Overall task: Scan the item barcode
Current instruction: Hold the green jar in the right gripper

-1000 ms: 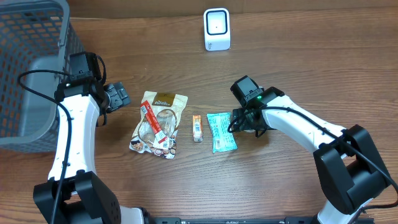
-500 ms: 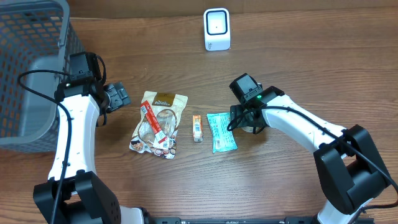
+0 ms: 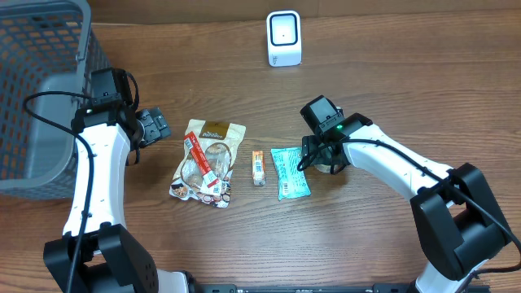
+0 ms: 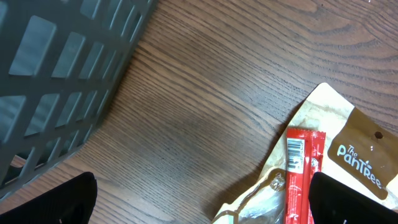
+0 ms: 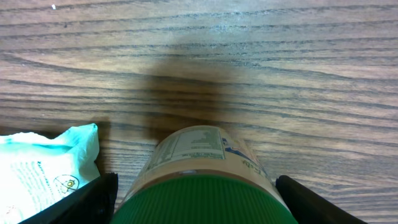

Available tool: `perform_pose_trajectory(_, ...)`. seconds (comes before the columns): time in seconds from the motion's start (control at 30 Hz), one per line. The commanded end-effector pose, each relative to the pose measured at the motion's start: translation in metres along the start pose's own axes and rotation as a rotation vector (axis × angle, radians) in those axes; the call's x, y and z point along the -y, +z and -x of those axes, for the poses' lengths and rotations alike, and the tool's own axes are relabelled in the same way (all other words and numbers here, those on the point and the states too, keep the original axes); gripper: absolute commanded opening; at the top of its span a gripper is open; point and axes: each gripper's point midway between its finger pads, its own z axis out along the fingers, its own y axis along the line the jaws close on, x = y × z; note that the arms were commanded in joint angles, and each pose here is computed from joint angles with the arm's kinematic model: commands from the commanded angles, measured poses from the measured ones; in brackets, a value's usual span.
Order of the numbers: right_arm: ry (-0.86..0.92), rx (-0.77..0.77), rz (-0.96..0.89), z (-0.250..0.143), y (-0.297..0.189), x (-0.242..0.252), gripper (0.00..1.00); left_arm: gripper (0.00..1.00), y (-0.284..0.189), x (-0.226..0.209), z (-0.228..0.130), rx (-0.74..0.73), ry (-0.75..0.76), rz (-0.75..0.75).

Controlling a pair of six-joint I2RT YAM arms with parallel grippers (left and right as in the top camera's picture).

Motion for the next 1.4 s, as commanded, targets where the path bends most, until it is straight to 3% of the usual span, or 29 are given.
perform_pose_trajectory(0.0, 0.005, -0.006, -0.008, -0.003, 0.003, 0.003, 0.82, 1.00, -0.004, -0.001, 0.003, 0.016, 0.011, 0.009)
perform_pose_trajectory(0.8, 0.003, -0.022, -0.021, -0.008, 0.005, 0.007, 0.78, 1.00, -0.004, -0.001, 0.003, 0.016, 0.011, 0.009)
perform_pose_trajectory(1.37, -0.002, 0.010, -0.003, 0.013, -0.018, -0.002, 0.49, 1.00, -0.004, -0.001, 0.003, 0.016, 0.011, 0.009)
